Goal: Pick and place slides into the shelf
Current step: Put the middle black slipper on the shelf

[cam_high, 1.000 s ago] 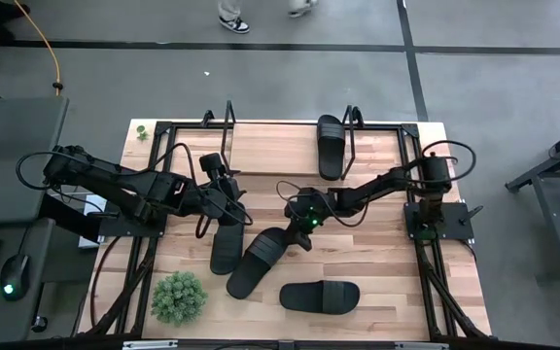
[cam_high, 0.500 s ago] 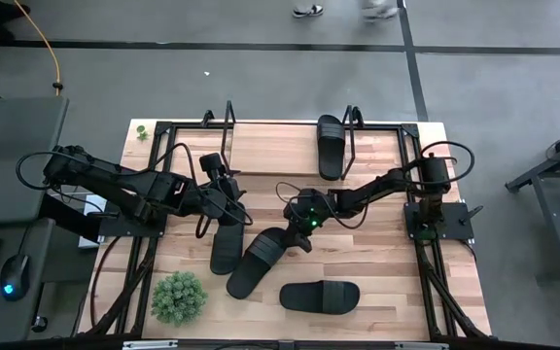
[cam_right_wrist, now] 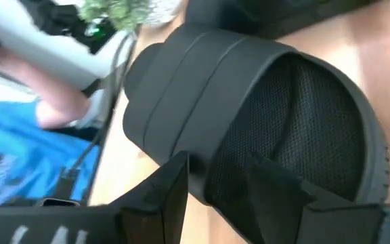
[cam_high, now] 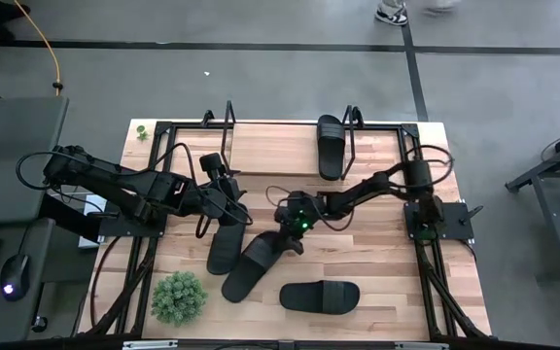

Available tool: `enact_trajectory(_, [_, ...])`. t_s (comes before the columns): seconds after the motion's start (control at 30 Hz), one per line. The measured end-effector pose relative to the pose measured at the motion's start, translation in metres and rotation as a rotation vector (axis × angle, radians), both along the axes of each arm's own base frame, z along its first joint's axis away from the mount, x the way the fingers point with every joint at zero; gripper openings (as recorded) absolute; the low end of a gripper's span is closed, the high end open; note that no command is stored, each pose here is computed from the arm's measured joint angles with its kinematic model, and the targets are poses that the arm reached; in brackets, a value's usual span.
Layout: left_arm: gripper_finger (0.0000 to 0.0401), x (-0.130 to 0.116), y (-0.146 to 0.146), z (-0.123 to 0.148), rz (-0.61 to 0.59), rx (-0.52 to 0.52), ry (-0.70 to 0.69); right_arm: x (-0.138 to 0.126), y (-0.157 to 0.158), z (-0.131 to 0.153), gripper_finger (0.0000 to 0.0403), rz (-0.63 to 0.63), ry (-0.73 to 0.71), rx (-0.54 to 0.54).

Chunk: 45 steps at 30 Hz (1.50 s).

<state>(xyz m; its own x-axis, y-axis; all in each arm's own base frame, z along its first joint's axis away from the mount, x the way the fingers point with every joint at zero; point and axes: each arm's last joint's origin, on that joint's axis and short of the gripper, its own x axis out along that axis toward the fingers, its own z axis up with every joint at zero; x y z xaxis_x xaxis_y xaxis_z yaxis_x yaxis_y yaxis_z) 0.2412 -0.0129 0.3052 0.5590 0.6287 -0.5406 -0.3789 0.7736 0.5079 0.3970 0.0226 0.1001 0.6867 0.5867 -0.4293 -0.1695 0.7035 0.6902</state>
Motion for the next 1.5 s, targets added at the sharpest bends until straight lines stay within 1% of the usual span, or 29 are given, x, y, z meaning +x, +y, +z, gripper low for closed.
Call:
enact_trajectory(0.07, [0.0246, 0.000, 0.000, 0.000, 0.000, 0.000, 0.000, 0.010, 0.001, -0.002, 0.0140, 0.031, -0.002, 0.021])
enact_trajectory(0.2, [0.0246, 0.000, 0.000, 0.000, 0.000, 0.000, 0.000, 0.023, 0.002, -0.002, 0.0140, 0.048, -0.023, 0.027])
enact_trajectory(0.4, [0.0246, 0.000, 0.000, 0.000, 0.000, 0.000, 0.002, 0.023, 0.004, -0.001, 0.0140, 0.099, -0.016, 0.068])
enact_trajectory(0.63, [0.0246, 0.000, 0.000, 0.000, 0.000, 0.000, 0.002, 0.023, 0.019, -0.001, 0.0140, 0.141, -0.024, 0.074])
enact_trajectory(1.13, [0.0246, 0.000, 0.000, 0.000, 0.000, 0.000, 0.001, 0.025, 0.020, -0.001, 0.0138, 0.086, -0.063, 0.011])
enact_trajectory(1.2, [0.0246, 0.000, 0.000, 0.000, 0.000, 0.000, 0.001, 0.025, 0.019, -0.001, 0.0132, 0.085, -0.069, 0.004])
enact_trajectory(1.3, [0.0246, 0.000, 0.000, 0.000, 0.000, 0.000, 0.000, 0.025, 0.018, 0.000, 0.0111, 0.088, -0.078, -0.005])
enact_trajectory(1.4, [0.0246, 0.000, 0.000, 0.000, 0.000, 0.000, 0.001, 0.025, 0.016, 0.000, 0.0077, 0.087, -0.083, -0.008])
enact_trajectory(1.5, [0.0246, 0.000, 0.000, 0.000, 0.000, 0.000, 0.000, 0.025, 0.014, 0.000, 0.0035, 0.097, -0.106, -0.030])
